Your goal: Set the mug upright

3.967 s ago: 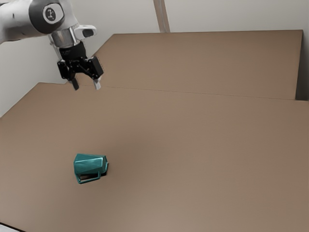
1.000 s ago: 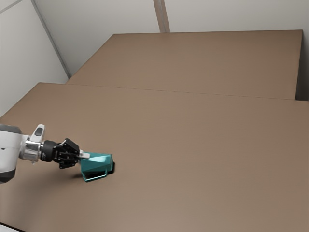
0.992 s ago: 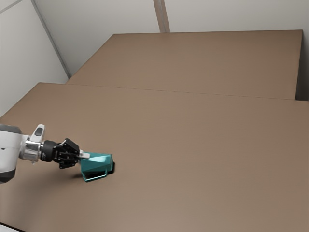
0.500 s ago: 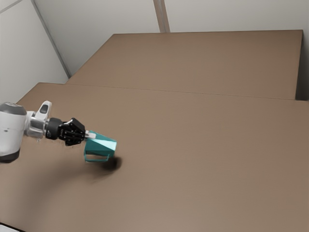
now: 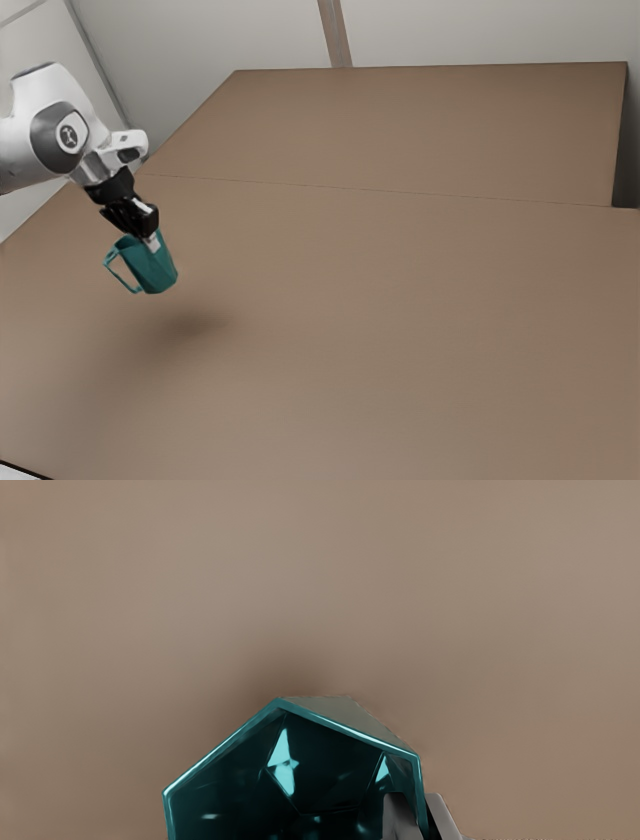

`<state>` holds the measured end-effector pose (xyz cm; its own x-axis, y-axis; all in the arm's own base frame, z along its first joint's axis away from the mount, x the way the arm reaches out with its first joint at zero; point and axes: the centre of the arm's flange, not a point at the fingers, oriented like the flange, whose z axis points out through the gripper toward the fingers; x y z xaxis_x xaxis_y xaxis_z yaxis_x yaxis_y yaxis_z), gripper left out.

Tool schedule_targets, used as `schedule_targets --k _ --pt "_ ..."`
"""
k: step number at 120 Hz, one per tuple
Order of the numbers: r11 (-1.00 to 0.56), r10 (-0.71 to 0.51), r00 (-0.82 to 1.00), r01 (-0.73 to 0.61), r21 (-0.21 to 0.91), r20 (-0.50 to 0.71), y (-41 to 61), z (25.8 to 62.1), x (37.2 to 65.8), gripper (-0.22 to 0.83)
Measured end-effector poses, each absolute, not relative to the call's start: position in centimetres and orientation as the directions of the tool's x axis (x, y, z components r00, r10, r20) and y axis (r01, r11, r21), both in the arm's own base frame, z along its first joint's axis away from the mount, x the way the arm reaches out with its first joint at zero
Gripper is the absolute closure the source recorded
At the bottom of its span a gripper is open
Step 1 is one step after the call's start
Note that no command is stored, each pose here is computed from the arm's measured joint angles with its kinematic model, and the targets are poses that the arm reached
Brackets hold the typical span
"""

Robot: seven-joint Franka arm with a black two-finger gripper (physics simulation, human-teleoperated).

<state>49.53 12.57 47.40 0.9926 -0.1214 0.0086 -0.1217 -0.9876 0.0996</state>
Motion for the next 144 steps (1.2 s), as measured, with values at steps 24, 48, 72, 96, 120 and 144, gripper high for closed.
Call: schedule_targets --k 24,48,72,96,120,144 --pt "-1.000 -0.020 0.998 -0.019 0.022 -0.058 11.5 41.9 49.9 0.79" --pt "-0.995 0.096 0.994 0.096 0.003 -0.043 11.0 38.7 50.2 0.79" --pt "-0.982 0.190 0.982 0.190 -0.002 -0.021 11.1 37.7 50.3 0.67" --pt "-0.966 0.259 0.966 0.259 0.000 -0.006 11.4 37.9 50.4 0.28" --pt "-0.957 0.289 0.954 0.290 0.000 0.080 11.1 45.7 52.1 0.11" --pt "-0.987 0.156 0.974 0.162 -0.023 0.165 2.2 63.0 52.1 0.04"
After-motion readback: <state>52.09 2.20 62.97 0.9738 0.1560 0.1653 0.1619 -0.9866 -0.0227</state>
